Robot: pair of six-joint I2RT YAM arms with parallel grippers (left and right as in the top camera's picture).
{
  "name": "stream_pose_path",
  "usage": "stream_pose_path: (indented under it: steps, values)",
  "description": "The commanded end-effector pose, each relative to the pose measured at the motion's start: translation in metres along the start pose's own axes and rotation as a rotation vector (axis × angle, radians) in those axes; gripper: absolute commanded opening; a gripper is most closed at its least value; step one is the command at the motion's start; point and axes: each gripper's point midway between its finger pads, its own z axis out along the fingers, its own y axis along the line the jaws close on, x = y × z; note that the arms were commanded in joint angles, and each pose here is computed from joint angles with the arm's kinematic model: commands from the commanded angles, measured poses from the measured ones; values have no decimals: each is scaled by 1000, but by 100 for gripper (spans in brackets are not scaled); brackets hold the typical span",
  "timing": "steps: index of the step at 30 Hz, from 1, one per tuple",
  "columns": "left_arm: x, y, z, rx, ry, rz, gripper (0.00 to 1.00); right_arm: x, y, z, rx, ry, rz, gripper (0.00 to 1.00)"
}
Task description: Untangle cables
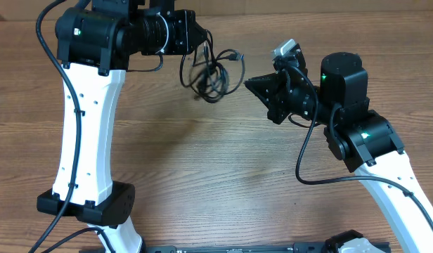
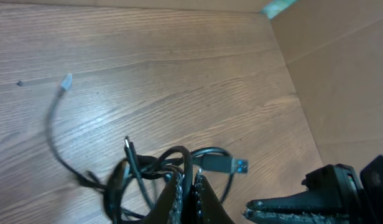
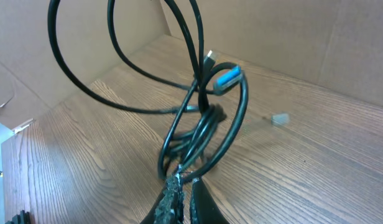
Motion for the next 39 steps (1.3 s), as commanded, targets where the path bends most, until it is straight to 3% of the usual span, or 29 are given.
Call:
stream_pose_path:
  steps: [1, 7, 16, 21, 23, 25, 27, 28, 39]
  values:
    - [2, -20, -7, 80, 4, 20, 4, -3, 0, 0, -4, -7, -10, 4]
    - [7, -25, -7, 112, 23, 49, 4, -4, 0, 0, -4, -10, -12, 9]
    - [18, -34, -3, 125, 57, 112, 4, -9, 1, 0, -5, -32, -25, 38]
    - [31, -48, 3, 151, 90, 247, 4, -13, 1, 0, -5, -45, -33, 43]
    - [34, -53, 4, 160, 96, 303, 4, -13, 1, 0, -6, -47, -35, 41]
    - [35, -55, 5, 163, 97, 337, 4, -13, 1, 0, -6, -48, -35, 30]
    - [33, -50, 6, 131, 89, 343, 4, -13, 1, 0, -6, -47, -31, 9]
    - [32, -47, 7, 115, 86, 343, 4, -13, 1, 0, -6, -47, -31, 4]
    - [25, -30, 8, 5, 65, 300, 4, -13, 2, 0, -14, -47, -32, 4]
